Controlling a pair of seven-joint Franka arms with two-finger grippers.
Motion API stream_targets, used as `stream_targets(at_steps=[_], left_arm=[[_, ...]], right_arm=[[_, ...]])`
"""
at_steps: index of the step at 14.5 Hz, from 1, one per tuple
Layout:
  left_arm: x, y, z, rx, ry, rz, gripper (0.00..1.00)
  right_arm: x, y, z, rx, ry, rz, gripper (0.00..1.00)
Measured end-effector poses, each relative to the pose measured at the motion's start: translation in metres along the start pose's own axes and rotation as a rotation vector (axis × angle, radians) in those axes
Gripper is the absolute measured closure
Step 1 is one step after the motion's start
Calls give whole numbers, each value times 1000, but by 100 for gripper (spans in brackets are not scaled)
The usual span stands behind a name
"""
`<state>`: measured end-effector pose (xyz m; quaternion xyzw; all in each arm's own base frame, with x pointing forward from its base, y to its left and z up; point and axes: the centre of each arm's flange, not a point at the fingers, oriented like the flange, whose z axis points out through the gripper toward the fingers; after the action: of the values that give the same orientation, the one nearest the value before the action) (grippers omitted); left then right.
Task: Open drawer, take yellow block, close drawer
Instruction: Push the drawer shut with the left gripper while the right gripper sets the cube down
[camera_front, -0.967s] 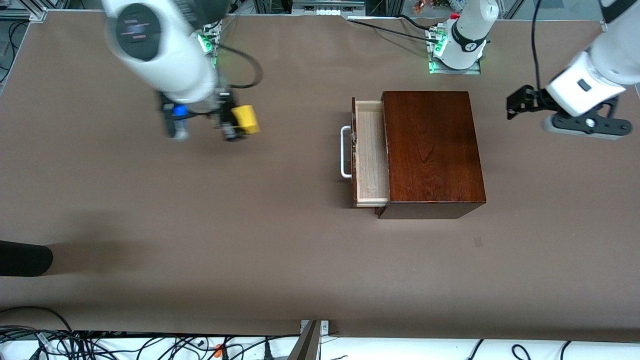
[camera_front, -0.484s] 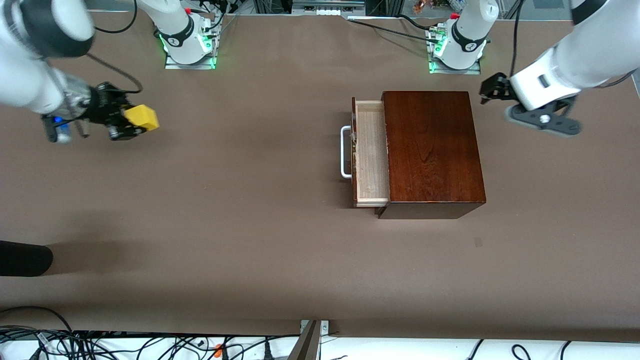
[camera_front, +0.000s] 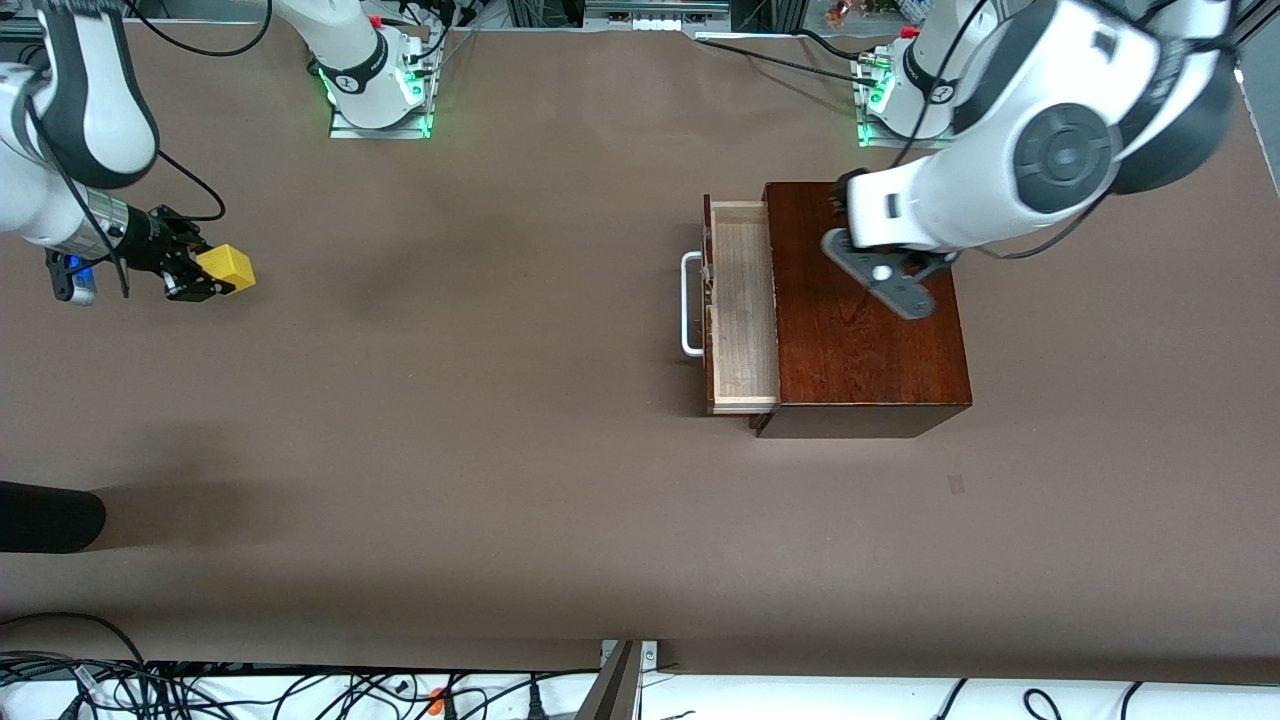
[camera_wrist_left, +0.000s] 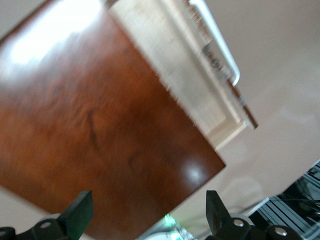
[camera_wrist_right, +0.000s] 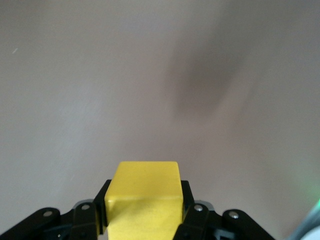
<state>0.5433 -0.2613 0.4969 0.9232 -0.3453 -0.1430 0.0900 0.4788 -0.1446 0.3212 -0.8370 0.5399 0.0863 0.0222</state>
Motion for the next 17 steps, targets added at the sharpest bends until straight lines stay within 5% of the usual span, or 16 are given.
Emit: stream_targets(at_steps=[4,9,17], left_arm=[[55,75,31,49,103,267,0],[107,96,80,102,209,629,0],[137,144,163,248,77,885,0]], right_arm=[[33,10,39,-21,48,74,44],[42,7,82,24,3,194,44],[35,-8,113,48,-24,257,44]])
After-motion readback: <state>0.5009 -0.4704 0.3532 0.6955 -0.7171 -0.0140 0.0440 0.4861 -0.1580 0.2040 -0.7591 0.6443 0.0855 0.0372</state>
